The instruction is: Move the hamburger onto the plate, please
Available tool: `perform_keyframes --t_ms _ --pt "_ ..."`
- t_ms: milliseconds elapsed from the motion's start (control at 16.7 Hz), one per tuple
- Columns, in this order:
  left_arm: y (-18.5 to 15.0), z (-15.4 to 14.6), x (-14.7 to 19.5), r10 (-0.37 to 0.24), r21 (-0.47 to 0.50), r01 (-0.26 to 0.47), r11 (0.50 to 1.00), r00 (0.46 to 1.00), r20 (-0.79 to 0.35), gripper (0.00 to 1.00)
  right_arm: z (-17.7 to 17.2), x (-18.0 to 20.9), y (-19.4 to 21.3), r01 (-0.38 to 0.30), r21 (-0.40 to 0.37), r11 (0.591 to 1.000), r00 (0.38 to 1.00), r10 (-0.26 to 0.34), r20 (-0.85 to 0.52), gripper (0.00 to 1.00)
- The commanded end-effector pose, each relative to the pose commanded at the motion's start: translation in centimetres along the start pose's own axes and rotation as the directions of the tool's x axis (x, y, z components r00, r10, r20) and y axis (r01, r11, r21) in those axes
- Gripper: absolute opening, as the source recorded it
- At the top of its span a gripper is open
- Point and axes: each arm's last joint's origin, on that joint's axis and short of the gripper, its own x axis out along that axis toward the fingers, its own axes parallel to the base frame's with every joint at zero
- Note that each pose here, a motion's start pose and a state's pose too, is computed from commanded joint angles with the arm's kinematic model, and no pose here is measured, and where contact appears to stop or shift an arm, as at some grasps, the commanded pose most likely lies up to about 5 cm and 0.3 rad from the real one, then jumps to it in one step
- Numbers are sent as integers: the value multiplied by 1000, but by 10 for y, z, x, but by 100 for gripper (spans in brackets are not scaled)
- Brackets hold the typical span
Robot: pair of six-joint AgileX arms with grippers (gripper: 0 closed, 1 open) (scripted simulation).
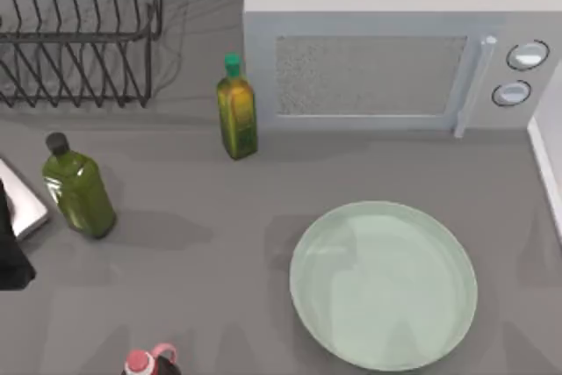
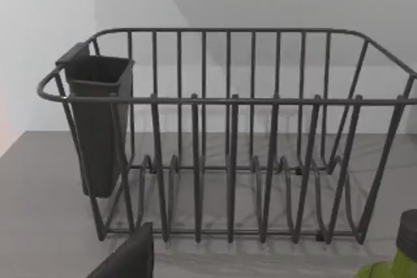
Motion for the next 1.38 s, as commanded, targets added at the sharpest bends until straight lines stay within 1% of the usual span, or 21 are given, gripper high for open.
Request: perform_keyframes --t_ms 180,240,360,480,540,600,660,780,900,1020,1080,1200,1320,1380 --pt "0 0 0 0 0 0 1000 1000 0 100 1 0 0 0 -13 1000 1000 0 -15 100" --pt "0 0 0 0 0 0 1000 1000 0 100 4 0 0 -2 -34 999 999 0 -40 100" --pt "0 0 0 0 0 0 1000 1000 0 100 10 2 0 -16 -103 995 992 3 -126 100" --pt "0 0 0 0 0 0 1000 1000 0 100 16 7 1 -62 -195 979 965 8 -264 100" --pt "0 0 0 0 0 0 1000 1000 0 100 19 11 2 -101 -242 965 937 11 -349 100" --pt "0 0 0 0 0 0 1000 1000 0 100 20 15 2 -154 -283 947 897 13 -442 100" --pt "0 0 0 0 0 0 1000 1000 0 100 20 21 3 -218 -315 924 843 15 -538 100" --pt "0 0 0 0 0 0 1000 1000 0 100 19 34 4 -374 -339 863 693 18 -720 100" --pt "0 0 0 0 0 0 1000 1000 0 100 15 47 5 -535 -303 789 511 17 -859 100" --pt "0 0 0 0 0 0 1000 1000 0 100 13 60 6 -667 -228 709 337 14 -941 100" --pt "0 0 0 0 0 0 1000 1000 0 100 13 67 7 -719 -187 670 263 12 -965 100" --pt "0 0 0 0 0 0 1000 1000 0 100 13 78 8 -795 -109 596 141 8 -990 100" --pt "0 0 0 0 0 0 1000 1000 0 100 13 88 9 -841 -46 539 57 4 -998 100" --pt "0 0 0 0 0 0 1000 1000 0 100 13 91 10 -855 -22 518 28 3 -1000 100"
